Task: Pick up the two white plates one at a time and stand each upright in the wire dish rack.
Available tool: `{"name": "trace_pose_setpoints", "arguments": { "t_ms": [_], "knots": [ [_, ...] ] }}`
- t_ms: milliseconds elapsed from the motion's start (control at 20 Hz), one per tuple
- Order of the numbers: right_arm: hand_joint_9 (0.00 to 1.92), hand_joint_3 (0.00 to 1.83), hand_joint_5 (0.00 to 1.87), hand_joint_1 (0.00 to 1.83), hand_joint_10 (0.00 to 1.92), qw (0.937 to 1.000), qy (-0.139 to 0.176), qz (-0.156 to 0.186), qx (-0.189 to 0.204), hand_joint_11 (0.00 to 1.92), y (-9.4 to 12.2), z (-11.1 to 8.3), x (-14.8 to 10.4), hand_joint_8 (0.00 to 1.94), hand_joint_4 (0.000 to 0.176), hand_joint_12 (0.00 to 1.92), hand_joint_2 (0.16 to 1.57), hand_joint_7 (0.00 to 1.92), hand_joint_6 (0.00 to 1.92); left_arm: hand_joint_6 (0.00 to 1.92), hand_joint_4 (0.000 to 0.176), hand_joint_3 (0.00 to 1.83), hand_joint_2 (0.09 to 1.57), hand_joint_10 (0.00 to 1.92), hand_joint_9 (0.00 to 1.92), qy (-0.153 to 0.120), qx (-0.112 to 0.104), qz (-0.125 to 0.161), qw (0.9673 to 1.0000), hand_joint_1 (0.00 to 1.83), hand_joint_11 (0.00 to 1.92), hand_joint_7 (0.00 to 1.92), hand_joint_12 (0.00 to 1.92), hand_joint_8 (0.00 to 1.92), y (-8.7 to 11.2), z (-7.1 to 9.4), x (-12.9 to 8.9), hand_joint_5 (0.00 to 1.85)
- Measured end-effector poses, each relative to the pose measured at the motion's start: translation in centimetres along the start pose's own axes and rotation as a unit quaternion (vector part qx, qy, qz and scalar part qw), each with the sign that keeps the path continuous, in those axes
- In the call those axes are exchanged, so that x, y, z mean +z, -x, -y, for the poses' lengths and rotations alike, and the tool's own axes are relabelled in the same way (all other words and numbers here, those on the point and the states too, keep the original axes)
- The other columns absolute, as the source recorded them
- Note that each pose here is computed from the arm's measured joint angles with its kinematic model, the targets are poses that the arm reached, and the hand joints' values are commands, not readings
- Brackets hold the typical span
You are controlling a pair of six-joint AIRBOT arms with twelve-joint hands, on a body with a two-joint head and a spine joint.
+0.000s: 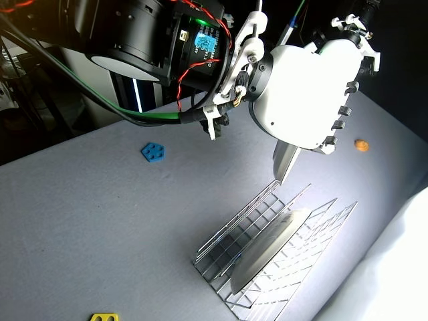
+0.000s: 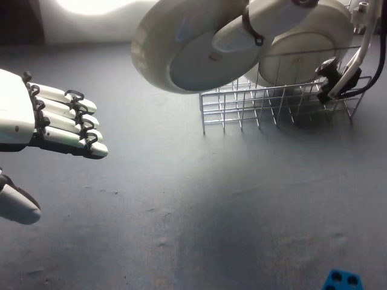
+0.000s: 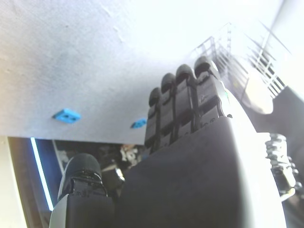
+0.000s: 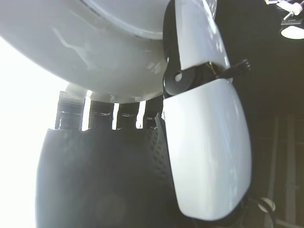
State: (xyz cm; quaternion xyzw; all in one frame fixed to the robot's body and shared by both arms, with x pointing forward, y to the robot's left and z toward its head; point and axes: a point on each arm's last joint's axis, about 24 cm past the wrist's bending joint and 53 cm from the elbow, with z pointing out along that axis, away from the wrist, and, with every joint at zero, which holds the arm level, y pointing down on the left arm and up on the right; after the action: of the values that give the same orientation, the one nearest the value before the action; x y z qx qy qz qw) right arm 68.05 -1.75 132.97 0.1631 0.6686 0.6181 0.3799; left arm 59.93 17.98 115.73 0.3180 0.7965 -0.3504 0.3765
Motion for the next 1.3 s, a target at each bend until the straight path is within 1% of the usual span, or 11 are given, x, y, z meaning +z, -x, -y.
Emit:
{"name": "trace_pose_setpoints", "arguments": {
  "t_ms": [200,400,650,700,850,1000,1050,1100,1200,1250,1300],
  "knots": [
    [0.89,0.0,0.92,1.37,1.19,0.9999,-0.005,0.009,-0.001,0.69,1.1,0.4,-0.2,0.91,0.0,1.36,1.12,0.99,1.1,0.01,0.0,0.0,1.11,0.01,0.13,0.004,0.004,-0.004,1.0,0.0,0.04,0.19,0.03,0.01,-0.2,-0.2,-0.1,0.16],
    [0.9,0.0,0.94,1.37,1.19,0.9999,-0.006,0.014,-0.006,0.69,1.5,0.5,-0.2,0.87,0.0,1.39,1.11,1.01,1.05,0.0,0.0,0.0,1.11,0.01,0.14,0.005,0.007,-0.009,0.9999,0.0,0.04,0.19,0.04,0.01,-0.4,-0.3,0.0,0.17],
    [0.9,0.0,0.91,1.37,1.2,0.9996,-0.008,0.023,-0.014,0.7,2.4,0.8,-0.5,0.9,0.0,1.35,1.12,0.99,1.09,0.0,0.0,0.0,1.11,0.0,0.12,0.006,0.007,-0.009,0.9999,0.0,0.02,0.17,0.05,0.0,-0.4,-0.3,0.0,0.15],
    [0.89,0.0,0.88,1.36,1.21,0.9995,-0.009,0.026,-0.013,0.71,2.6,0.9,-0.5,0.93,0.0,1.35,1.13,0.96,1.16,0.0,0.0,0.0,1.12,0.0,0.12,0.006,0.007,-0.009,0.9999,0.0,0.02,0.17,0.05,0.0,-0.5,-0.3,0.0,0.15],
    [0.88,0.0,0.89,1.36,1.22,0.9991,-0.012,0.036,-0.017,0.68,3.5,1.3,-0.7,0.93,0.0,1.39,1.13,0.96,1.13,0.0,0.0,0.0,1.11,0.0,0.12,0.005,0.007,-0.01,0.9999,0.0,0.01,0.17,0.06,0.0,-0.5,-0.3,0.0,0.15],
    [0.9,0.0,0.92,1.37,1.19,0.9989,-0.012,0.042,-0.016,0.71,4.0,1.4,-0.8,0.9,0.0,1.36,1.12,0.99,1.09,0.0,0.0,0.0,1.11,0.0,0.14,0.005,0.011,-0.014,0.9998,0.0,0.0,0.18,0.17,0.0,-0.7,-0.2,0.3,0.15],
    [0.9,0.0,0.92,1.37,1.18,0.9989,-0.012,0.042,-0.017,0.72,4.0,1.4,-0.8,0.89,0.0,1.36,1.12,0.99,1.09,0.0,0.0,0.0,1.11,0.0,0.13,0.004,0.013,-0.015,0.9998,0.0,0.0,0.18,0.16,0.0,-0.8,-0.1,0.4,0.15],
    [0.84,0.01,0.86,1.36,1.27,0.9989,-0.014,0.041,-0.019,0.65,3.9,1.5,-0.8,1.0,0.0,1.38,1.15,0.92,1.2,0.0,0.0,0.0,1.11,0.0,0.14,0.002,0.012,-0.015,0.9998,0.0,0.0,0.18,0.16,0.0,-0.8,0.0,0.4,0.15],
    [0.89,0.0,0.9,1.37,1.2,0.9983,-0.017,0.044,-0.035,0.69,4.0,2.0,-0.8,0.91,0.0,1.37,1.13,0.98,1.13,0.0,0.0,0.0,1.11,0.0,0.13,0.002,0.012,-0.016,0.9998,0.0,0.0,0.18,0.15,0.0,-0.8,0.0,0.4,0.15],
    [0.9,0.0,0.91,1.37,1.2,0.9979,-0.019,0.045,-0.042,0.7,4.0,2.1,-0.8,0.9,0.0,1.37,1.12,0.99,1.11,0.0,0.0,0.0,1.11,0.0,0.14,0.002,0.012,-0.016,0.9998,0.0,0.0,0.19,0.17,0.0,-0.8,0.0,0.4,0.16],
    [0.9,0.0,0.91,1.37,1.2,0.9977,-0.021,0.047,-0.044,0.71,4.1,2.4,-0.9,0.9,0.0,1.37,1.12,0.98,1.11,0.0,0.0,0.0,1.11,0.0,0.12,0.003,0.012,-0.016,0.9998,0.0,0.0,0.17,0.13,0.0,-0.8,-0.1,0.4,0.15]
  ]
}}
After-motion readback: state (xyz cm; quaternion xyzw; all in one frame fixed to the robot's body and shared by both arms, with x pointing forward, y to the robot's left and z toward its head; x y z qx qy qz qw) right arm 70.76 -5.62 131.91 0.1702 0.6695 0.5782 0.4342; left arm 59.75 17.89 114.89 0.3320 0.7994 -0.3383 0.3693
